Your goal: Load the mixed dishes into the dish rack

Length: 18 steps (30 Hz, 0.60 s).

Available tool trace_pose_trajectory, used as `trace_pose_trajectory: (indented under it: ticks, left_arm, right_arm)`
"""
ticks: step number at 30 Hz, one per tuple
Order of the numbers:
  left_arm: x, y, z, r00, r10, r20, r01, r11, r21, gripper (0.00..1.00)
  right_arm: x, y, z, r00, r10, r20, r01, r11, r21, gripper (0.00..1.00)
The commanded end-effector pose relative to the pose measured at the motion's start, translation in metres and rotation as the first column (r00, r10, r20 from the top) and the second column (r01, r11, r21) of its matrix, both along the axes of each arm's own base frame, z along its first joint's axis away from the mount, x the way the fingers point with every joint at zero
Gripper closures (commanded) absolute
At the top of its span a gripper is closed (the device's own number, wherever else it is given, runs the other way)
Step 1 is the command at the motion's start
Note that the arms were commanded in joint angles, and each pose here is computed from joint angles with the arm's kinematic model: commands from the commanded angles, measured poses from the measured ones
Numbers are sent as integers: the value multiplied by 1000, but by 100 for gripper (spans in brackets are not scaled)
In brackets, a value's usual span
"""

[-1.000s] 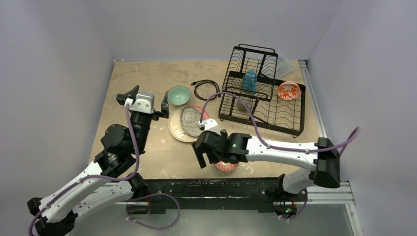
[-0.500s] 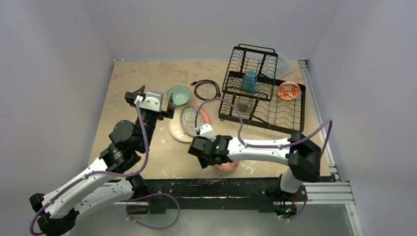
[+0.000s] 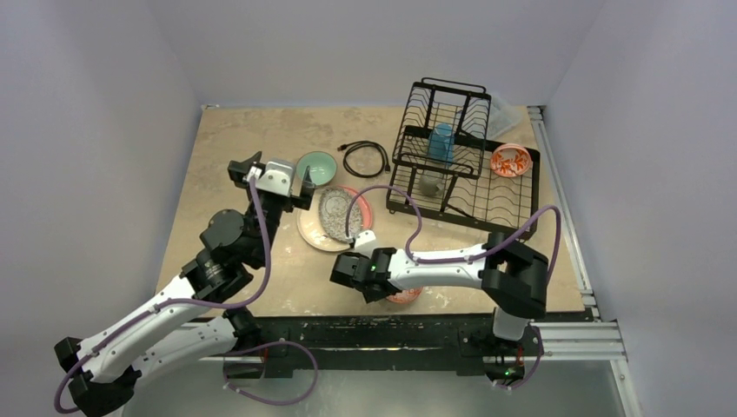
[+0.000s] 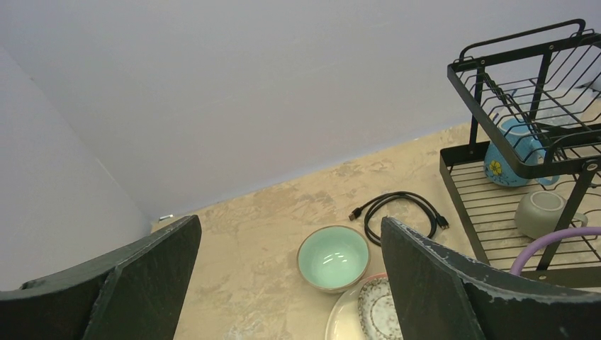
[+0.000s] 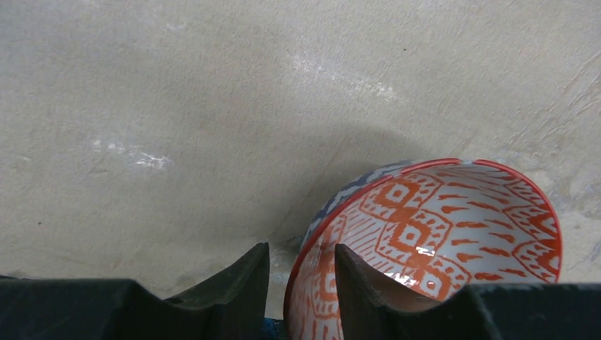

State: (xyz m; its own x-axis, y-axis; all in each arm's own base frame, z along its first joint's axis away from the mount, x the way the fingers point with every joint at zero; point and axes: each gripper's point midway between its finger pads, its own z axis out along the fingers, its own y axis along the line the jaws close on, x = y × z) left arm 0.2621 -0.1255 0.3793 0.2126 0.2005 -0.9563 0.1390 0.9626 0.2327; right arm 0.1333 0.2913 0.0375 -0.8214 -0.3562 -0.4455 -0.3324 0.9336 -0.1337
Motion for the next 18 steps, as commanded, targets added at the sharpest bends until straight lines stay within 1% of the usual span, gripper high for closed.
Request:
trace_pose_trajectory:
  ticks: [1, 6, 9, 10, 12, 14, 16, 18]
  left_arm:
    - [1, -3, 1, 1000, -11, 2, 11, 1000, -9, 4]
    - [2, -4, 0, 1000, -10, -1, 10, 1000, -5, 4]
    - [2, -5, 0, 1000, -13, -2, 13, 1000, -3, 5]
    - [2, -5, 0, 1000, -14, -2, 14, 1000, -3, 5]
    - [2, -5, -1, 1000, -13, -4, 13, 1000, -1, 5]
    - [2, -5, 0, 1000, -12, -3, 12, 1000, 0, 5]
    - [2, -4, 0, 1000, -10, -2, 10, 1000, -1, 5]
    - [2, -3, 1, 1000, -8, -1, 8, 1000, -2, 5]
  right_arm:
    - [1, 4, -7, 999, -31, 24, 31, 1000, -2, 66]
    - [2, 5, -3, 999, -38, 35, 38, 999, -9, 88]
    - [6, 11, 14, 998, -37, 55, 35, 999, 35, 98]
    - [7, 14, 23, 997, -36, 65, 32, 998, 58, 100]
    - [10, 23, 45, 996, -22, 86, 12, 993, 118, 100]
    - [12, 35, 73, 994, 4, 109, -27, 978, 207, 100]
    - [12, 46, 106, 990, 29, 140, -74, 942, 329, 100]
    - [7, 53, 141, 983, 57, 173, -133, 876, 463, 100]
